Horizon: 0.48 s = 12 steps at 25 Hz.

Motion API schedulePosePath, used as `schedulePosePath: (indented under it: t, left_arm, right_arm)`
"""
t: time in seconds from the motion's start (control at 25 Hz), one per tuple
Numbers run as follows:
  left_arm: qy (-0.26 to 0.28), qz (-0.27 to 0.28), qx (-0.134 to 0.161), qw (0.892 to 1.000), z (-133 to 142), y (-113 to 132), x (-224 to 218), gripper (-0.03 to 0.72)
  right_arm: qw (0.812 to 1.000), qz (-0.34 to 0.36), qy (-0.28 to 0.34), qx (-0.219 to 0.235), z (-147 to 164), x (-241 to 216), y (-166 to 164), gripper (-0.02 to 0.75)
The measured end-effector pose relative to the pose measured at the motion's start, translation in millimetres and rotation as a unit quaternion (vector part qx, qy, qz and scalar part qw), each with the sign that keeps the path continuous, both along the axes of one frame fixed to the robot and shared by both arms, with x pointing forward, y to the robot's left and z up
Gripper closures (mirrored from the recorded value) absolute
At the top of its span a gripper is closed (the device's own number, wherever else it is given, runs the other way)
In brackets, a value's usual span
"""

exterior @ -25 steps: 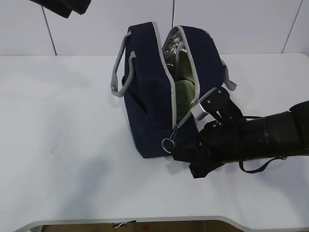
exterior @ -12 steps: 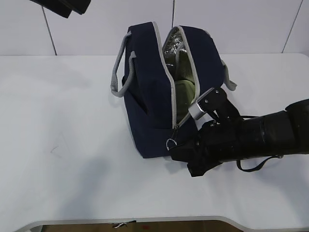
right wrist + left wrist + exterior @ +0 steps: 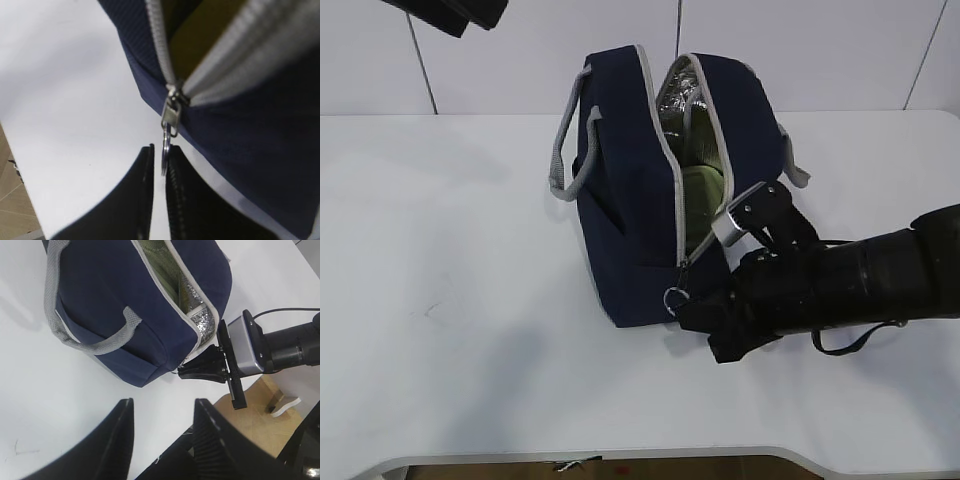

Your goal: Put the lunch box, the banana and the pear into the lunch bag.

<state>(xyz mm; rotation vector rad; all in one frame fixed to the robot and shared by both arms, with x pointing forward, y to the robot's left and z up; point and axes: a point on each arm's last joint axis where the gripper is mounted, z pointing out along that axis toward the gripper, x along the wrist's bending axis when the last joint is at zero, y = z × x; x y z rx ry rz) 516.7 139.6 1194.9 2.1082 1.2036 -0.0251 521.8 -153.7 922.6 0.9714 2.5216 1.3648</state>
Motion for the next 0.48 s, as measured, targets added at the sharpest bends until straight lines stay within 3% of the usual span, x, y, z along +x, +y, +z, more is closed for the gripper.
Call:
schedulePosePath:
  t: [0.08, 0.48]
  left_arm:
    - [0.0, 0.0, 0.0, 1.0, 0.0, 0.0, 0.0, 0.389]
    - [0.012, 0.004, 0.002, 1.0, -5.2, 0.3, -1.1, 0.391]
  right_arm:
    - [1.0, -0.006, 0.004, 0.003, 0.7, 1.0, 0.1, 0.721]
    - [0.997, -0.052, 0.049, 0.039, 7.3, 7.7, 2.4, 0.721]
